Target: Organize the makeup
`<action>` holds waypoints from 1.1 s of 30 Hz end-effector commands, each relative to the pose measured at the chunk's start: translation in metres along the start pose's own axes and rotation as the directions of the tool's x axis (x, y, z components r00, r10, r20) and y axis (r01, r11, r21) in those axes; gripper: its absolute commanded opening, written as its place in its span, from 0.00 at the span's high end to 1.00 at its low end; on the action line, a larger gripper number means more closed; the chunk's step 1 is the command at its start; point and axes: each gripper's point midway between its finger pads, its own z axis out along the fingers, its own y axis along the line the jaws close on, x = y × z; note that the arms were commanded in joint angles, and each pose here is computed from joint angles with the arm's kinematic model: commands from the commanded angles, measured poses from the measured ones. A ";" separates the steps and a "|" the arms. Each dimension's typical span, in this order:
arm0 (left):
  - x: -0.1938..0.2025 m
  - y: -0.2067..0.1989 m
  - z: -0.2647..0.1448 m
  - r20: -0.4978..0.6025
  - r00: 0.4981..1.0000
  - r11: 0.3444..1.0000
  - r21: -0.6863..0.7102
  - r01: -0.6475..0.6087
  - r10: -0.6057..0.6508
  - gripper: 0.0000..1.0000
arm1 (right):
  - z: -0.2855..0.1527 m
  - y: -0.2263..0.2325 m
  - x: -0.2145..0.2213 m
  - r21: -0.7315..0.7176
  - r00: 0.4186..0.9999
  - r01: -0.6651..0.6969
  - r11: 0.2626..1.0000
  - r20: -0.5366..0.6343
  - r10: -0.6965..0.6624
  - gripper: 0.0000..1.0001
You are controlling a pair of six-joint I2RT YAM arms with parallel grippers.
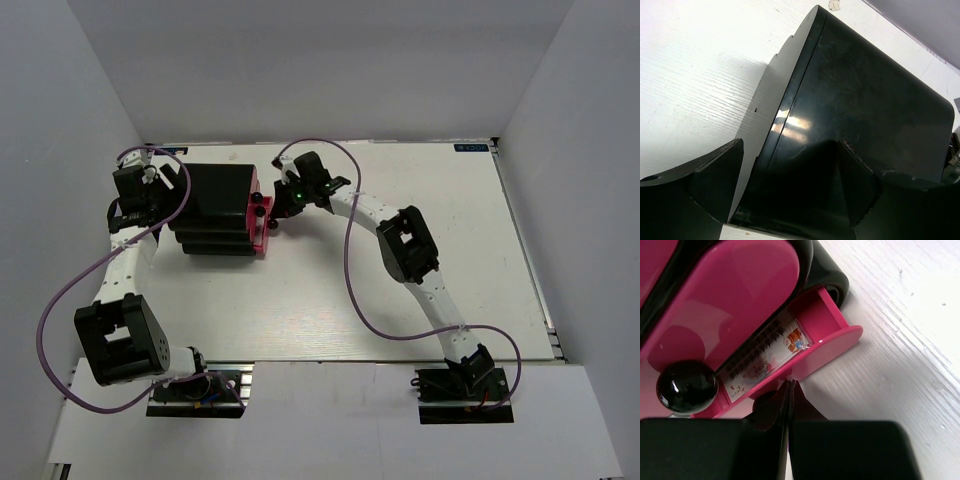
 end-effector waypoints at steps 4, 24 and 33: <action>-0.012 -0.009 -0.003 0.023 1.000 0.999 0.035 -0.016 0.015 0.15 | 0.014 0.042 -0.010 -0.175 0.999 -0.042 0.984 0.021 0.046 1.00; -0.007 -0.009 -0.001 0.009 1.000 0.999 0.043 -0.010 0.009 0.15 | 0.024 0.053 -0.015 -0.323 0.989 -0.114 0.940 0.051 0.137 1.00; -0.020 0.019 -0.007 0.063 0.996 0.993 -0.095 0.075 -0.069 0.02 | -0.026 0.008 -0.005 -0.127 0.998 -0.034 0.991 0.046 0.040 0.83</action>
